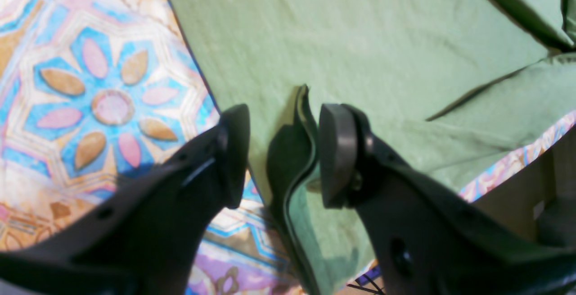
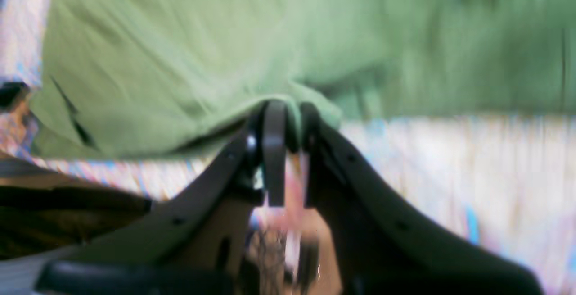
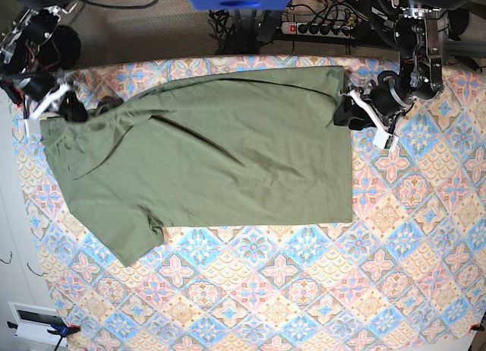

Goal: Layout the t-shirt on the table in an organized manner, then fold the t-shirt properly
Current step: 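Pull the grasped shoulder corner outward with the right gripper to smooth it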

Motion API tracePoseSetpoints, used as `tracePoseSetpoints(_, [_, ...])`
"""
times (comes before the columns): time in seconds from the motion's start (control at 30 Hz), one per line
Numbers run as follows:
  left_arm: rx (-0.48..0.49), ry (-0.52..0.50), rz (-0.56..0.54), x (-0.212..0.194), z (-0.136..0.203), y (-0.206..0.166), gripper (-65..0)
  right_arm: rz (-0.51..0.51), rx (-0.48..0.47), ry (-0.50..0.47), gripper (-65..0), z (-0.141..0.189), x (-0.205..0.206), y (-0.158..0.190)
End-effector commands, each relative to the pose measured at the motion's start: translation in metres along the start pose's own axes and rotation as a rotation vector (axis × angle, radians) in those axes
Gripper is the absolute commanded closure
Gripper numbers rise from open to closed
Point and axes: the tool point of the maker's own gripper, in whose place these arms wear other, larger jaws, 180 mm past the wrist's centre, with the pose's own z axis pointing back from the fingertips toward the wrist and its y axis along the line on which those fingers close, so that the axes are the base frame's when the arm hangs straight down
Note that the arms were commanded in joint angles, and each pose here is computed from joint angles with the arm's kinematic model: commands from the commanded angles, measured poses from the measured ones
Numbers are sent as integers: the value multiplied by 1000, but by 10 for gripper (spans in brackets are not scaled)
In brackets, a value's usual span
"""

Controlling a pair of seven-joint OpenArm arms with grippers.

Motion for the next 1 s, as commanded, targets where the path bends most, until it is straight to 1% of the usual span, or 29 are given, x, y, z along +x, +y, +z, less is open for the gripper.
tracePoseSetpoints(0.0, [-13,-42,-18,13,3,-2,-257,36,23,-62,-51,0,21,7])
tracePoseSetpoints(0.1, [-10,-43,-16,13,4,-1,-257,41,95,-89,-51,-22,31,29])
tracePoseSetpoints(0.17, [-9,-40,-14,12,4,-1,-256,54,129,-76,-51,-39,33,42])
tracePoseSetpoints(0.23, [-8,-40,-13,12,5,-1,-253,85,134,-58,-51,-52,39,49])
tracePoseSetpoints(0.3, [-9,-41,-15,12,5,-1,-226,104,135,-42,-52,-63,42,54])
tracePoseSetpoints(0.37, [-4,-46,-15,14,7,1,-211,84,149,-48,-52,-74,41,59])
tracePoseSetpoints(0.47, [18,-63,-7,18,12,8,-210,53,149,-87,-54,-86,48,59])
tracePoseSetpoints(0.53, [26,-72,-7,20,14,11,-206,46,131,-92,-74,-90,50,53])
tracePoseSetpoints(0.6, [33,-77,-4,21,16,14,-205,46,113,-101,-113,-91,52,49])
tracePoseSetpoints(0.7, [33,-89,-15,25,18,12,-204,56,110,-154,-168,-91,67,50])
tracePoseSetpoints(0.77, [26,-94,-36,26,22,5,-204,57,112,-181,-196,-91,74,51])
tracePoseSetpoints(0.87, [9,-103,-82,29,29,-11,-204,70,108,-180,-220,-89,75,51])
tracePoseSetpoints(0.97, [2,-96,-103,27,32,-18,-206,74,103,-179,-224,-87,75,50])
